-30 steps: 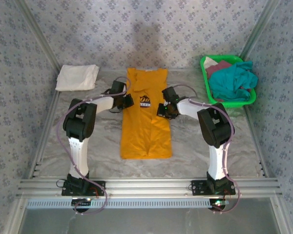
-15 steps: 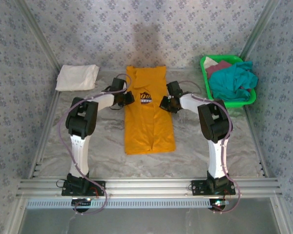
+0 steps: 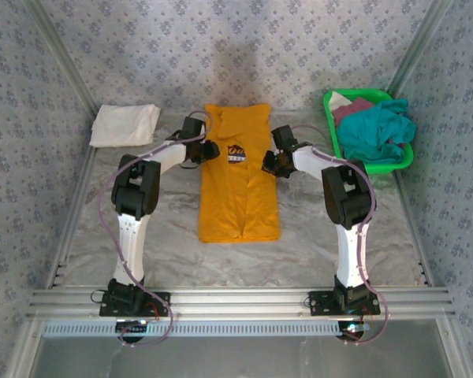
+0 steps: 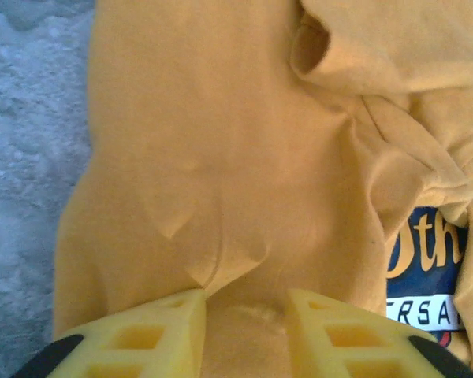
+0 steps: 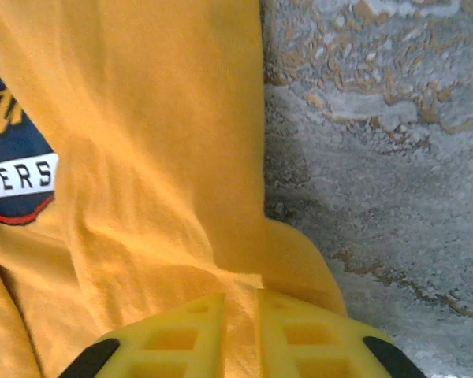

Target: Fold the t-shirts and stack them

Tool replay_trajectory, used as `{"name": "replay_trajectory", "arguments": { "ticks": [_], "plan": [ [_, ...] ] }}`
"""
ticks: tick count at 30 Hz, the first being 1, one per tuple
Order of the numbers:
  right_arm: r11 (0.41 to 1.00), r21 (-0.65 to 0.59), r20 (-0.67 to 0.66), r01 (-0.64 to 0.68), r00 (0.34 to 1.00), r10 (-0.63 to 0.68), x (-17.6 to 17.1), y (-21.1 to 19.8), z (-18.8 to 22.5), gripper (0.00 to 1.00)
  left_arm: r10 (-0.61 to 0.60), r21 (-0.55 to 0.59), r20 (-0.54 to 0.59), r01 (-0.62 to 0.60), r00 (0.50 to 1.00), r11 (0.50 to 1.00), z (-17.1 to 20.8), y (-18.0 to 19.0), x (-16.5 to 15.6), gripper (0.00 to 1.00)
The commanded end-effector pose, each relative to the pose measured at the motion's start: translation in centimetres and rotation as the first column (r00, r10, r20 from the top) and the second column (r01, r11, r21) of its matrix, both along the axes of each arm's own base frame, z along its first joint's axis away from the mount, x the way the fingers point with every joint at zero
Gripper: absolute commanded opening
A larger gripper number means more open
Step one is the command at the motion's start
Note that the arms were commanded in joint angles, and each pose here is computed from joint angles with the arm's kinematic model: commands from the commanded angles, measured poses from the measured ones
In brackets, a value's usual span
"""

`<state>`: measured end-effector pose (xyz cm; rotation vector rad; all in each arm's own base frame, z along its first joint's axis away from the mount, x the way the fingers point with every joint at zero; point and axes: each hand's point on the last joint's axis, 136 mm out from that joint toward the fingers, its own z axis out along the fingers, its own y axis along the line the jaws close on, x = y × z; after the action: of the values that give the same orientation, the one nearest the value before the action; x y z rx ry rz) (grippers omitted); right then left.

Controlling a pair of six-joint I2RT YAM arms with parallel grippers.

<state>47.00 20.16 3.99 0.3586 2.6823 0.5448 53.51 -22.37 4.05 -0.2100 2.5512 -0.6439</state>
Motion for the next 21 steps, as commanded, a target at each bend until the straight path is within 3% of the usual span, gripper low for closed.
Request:
{"name": "replay_trajectory", "arguments": {
  "ticks": [1, 4, 9, 15, 21],
  "plan": [
    [0.999, -0.040, 0.086, -0.028, 0.996, 0.031, 0.4, -0.7, 5.1, 0.23, 0.013, -0.029, 0.084, -0.010, 0.996, 1.000, 6.4, 0.6, -0.3, 0.40],
    [0.996, -0.070, 0.169, -0.051, 0.984, 0.063, -0.5, -1.0, 9.4, 0.31, 0.020, -0.044, 0.164, -0.013, 0.986, 0.999, 11.3, 1.0, -1.9, 0.49],
    [0.988, -0.136, 0.303, -0.079, 0.946, 0.117, -4.8, -1.7, 13.9, 0.40, 0.064, -0.058, 0.279, -0.050, 0.958, 0.997, 16.5, 3.7, -6.9, 0.51],
    [0.981, -0.060, 0.331, -0.182, 0.924, 0.192, -13.1, -2.2, 12.0, 0.49, 0.070, -0.079, 0.233, -0.052, 0.970, 0.995, 13.2, 7.5, -16.0, 0.52],
    [0.960, -0.003, 0.339, -0.279, 0.903, 0.263, -20.8, -1.7, 9.1, 0.63, -0.007, -0.112, -0.009, 0.006, 1.000, 0.994, 6.6, 7.8, -24.9, 0.50]
  ]
}}
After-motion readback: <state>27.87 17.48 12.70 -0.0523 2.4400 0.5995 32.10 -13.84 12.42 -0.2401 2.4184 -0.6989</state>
